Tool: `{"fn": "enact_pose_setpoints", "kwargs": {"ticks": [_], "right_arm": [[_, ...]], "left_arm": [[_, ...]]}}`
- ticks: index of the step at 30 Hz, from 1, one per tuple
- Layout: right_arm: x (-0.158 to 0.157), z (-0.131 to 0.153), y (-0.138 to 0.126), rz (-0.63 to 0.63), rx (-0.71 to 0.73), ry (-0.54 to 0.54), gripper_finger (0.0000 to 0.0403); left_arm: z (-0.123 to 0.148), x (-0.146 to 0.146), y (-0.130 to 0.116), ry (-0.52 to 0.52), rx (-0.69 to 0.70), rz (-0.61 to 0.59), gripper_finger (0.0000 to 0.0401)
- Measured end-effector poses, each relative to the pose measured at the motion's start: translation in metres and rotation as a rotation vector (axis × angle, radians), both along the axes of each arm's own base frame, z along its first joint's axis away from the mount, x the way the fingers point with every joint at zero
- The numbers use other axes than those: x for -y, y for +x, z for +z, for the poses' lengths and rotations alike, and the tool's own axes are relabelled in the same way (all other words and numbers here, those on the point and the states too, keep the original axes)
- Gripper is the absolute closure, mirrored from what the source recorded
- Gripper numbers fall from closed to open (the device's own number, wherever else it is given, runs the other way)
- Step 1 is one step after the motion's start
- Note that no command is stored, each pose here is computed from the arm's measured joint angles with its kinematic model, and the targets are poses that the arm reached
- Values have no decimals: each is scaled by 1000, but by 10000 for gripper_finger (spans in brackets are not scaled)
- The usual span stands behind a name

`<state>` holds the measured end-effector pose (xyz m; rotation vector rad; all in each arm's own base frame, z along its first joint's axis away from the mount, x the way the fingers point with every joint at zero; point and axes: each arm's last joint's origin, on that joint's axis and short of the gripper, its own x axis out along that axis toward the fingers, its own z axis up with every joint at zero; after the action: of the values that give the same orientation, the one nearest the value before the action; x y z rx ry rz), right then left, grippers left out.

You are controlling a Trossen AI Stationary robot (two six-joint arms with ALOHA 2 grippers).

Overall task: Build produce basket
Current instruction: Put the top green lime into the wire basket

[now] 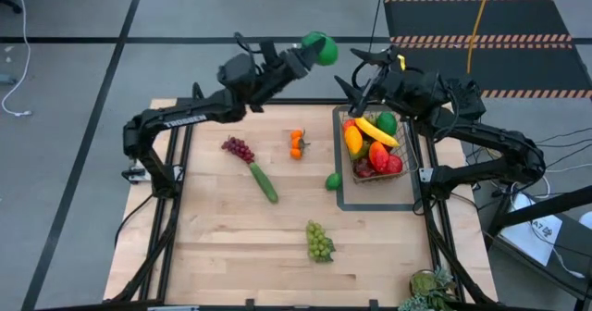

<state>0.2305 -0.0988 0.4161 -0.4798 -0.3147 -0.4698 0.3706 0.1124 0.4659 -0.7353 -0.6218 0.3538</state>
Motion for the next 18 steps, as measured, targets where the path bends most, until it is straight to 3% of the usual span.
{"fn": "enact_pose_setpoints", "kwargs": {"ticks": [9, 18], "right_arm": [[-4, -4, 4, -19, -64, -53, 67], [0, -9, 10, -62, -77, -25, 50]], "left_arm": [[-11, 10, 14, -5, -22, -25, 82], [-16, 9, 15, -16, -80, -24, 94]]}}
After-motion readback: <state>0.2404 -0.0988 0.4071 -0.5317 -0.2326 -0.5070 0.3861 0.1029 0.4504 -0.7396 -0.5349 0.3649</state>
